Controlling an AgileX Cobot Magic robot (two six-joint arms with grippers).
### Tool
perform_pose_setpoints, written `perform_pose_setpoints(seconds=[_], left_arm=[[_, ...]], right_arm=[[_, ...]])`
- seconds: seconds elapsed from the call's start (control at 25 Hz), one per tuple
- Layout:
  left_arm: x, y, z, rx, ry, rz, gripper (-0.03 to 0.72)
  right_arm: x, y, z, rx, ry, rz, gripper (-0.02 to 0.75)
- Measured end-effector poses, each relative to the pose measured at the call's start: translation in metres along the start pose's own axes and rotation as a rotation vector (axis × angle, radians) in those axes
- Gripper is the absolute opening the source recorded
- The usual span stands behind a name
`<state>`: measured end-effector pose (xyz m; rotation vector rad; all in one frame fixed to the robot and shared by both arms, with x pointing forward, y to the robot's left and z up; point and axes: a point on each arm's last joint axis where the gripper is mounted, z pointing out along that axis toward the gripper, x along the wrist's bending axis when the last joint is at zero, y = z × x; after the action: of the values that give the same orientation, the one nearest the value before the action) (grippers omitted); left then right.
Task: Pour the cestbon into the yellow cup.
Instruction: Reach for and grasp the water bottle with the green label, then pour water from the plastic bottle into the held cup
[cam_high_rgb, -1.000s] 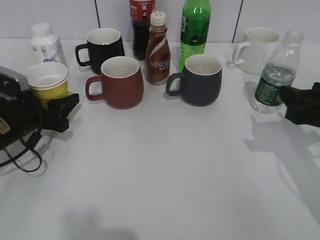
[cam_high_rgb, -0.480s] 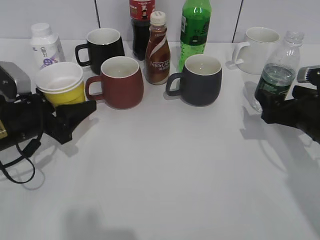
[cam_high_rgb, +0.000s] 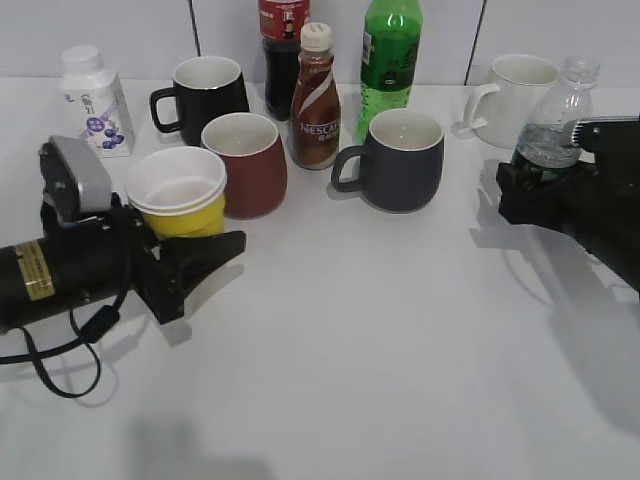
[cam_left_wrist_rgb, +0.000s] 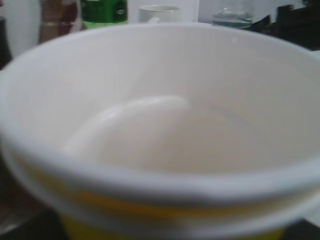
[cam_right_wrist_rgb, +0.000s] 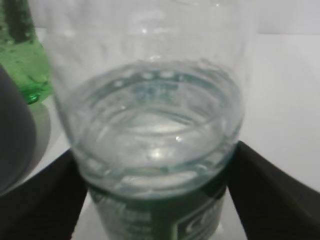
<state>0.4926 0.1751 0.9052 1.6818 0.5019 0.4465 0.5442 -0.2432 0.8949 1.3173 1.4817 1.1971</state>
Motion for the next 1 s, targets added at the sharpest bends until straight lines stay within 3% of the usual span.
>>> perform_pose_setpoints(seconds=[0.36,0.52,0.72,0.88,1.0], left_arm=[[-0.021,0.004,0.014,-0.014,-0.036,-0.01,0.438],[-0.024,0.005,0.017,-0.019,-0.038,-0.014,0.437],[-0.03,0.014,0.031,-0.037,-0.073,0.004,0.437],[-0.036,0.018,0.043,-0.016,-0.1,0.035,0.437],[-0.04,0.019,0.05,0.016,-0.112,0.053,0.437]], right_arm=[[0.0,-0.002,0.019,-0.007,-0.012,0.001,0.561],[0.0,-0.002,0.02,-0.007,-0.012,0.001,0.453],[0.001,-0.001,0.018,-0.007,-0.002,-0.017,0.449],[0.006,0.002,0.009,0.007,0.061,-0.06,0.449],[0.016,0.013,-0.001,-0.023,0.171,-0.129,0.449]])
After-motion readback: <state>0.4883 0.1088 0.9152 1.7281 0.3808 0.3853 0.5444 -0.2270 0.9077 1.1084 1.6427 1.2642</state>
